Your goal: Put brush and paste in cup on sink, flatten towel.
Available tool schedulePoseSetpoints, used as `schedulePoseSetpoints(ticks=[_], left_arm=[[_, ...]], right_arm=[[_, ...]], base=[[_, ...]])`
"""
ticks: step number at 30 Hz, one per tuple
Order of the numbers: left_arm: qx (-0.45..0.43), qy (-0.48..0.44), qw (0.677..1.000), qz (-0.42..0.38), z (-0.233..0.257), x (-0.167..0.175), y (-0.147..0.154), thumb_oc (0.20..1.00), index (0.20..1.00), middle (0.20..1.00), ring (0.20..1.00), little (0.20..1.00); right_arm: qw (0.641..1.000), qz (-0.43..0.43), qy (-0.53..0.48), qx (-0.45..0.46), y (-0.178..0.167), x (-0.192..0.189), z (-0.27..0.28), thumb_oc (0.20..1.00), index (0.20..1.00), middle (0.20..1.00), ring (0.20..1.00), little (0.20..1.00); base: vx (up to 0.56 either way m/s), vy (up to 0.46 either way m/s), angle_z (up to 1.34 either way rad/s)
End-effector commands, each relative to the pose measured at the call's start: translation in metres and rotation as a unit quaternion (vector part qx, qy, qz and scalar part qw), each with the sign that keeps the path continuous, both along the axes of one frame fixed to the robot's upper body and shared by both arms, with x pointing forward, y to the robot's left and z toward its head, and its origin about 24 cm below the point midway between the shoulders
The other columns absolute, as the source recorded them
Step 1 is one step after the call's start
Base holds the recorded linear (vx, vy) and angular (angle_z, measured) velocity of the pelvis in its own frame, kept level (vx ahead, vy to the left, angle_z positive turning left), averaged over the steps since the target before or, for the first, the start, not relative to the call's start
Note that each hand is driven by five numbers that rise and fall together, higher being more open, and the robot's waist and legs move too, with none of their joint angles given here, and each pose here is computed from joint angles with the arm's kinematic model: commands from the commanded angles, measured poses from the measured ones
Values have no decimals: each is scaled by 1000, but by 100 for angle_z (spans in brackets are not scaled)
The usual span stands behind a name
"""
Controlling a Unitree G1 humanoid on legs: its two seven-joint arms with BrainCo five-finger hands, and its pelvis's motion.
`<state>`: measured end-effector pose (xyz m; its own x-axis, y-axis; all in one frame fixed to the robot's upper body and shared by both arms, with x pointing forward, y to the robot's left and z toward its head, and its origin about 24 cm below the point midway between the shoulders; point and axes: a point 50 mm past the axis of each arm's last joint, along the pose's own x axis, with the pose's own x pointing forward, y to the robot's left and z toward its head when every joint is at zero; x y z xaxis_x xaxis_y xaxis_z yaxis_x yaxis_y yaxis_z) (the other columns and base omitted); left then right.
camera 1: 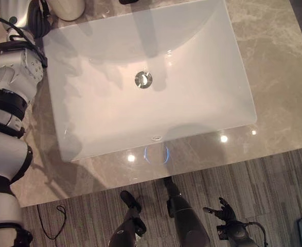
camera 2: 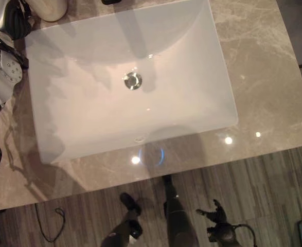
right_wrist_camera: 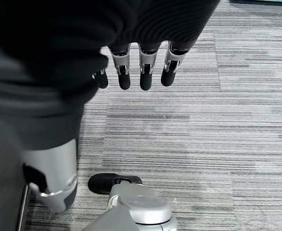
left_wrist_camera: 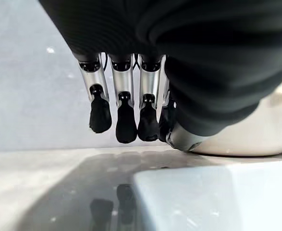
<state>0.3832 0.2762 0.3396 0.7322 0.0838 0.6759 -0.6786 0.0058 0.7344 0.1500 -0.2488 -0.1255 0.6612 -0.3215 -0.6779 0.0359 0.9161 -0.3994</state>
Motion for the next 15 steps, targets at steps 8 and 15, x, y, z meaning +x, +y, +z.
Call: schedulePoseSetpoints(ticks=[8,15], left_arm=[[-73,7,997,27,-10,-2,22,200,200,200,200,200],[-95,31,995,28,-32,-14,47,200,200,200,200,200]], right_arm=[[999,-5,44,-26,-15,-13,-4,1000,1000,1000,1000,1000],[997,10,65,-28,-17,-10,-6,1000,1000,1000,1000,1000]], base=[[1,0,-5],[-37,1,15]])
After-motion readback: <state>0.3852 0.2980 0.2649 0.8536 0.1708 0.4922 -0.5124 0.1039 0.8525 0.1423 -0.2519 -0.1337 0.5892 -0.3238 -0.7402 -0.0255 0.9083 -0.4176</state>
